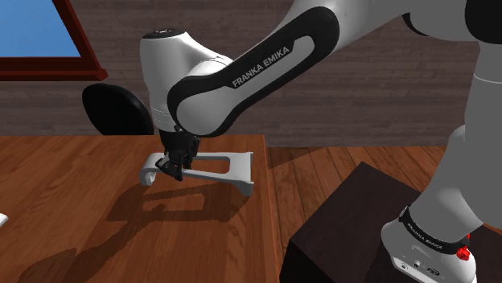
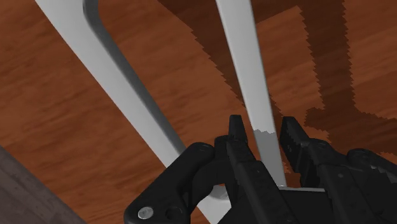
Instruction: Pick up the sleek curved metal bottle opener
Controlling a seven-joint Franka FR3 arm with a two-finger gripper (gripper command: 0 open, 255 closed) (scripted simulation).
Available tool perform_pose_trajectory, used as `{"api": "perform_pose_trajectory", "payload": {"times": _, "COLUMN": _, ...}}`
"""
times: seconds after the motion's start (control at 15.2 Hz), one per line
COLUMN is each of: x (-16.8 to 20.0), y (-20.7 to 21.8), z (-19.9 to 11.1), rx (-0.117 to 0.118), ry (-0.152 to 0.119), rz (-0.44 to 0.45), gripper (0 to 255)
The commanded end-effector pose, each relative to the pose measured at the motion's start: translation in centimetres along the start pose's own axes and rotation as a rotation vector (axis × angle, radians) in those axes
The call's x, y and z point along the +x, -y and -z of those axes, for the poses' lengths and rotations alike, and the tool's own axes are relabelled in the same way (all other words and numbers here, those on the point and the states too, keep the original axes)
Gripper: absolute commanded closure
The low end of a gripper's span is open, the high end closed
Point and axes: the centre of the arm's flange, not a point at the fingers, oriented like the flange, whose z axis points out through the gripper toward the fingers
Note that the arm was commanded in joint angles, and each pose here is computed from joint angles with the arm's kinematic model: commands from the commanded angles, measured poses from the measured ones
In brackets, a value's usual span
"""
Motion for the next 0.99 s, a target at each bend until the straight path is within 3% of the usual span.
{"api": "perform_pose_trajectory", "payload": {"times": 0.0, "x": 0.0, "y": 0.0, "z": 0.0, "rx": 0.0, "ry": 0.0, "rz": 0.0, "gripper": 255}}
{"api": "perform_pose_trajectory", "payload": {"times": 0.2, "x": 0.0, "y": 0.0, "z": -0.1, "rx": 0.0, "ry": 0.0, "rz": 0.0, "gripper": 255}}
{"api": "perform_pose_trajectory", "payload": {"times": 0.92, "x": 0.6, "y": 0.3, "z": 5.7, "rx": 0.0, "ry": 0.0, "rz": 0.0, "gripper": 255}}
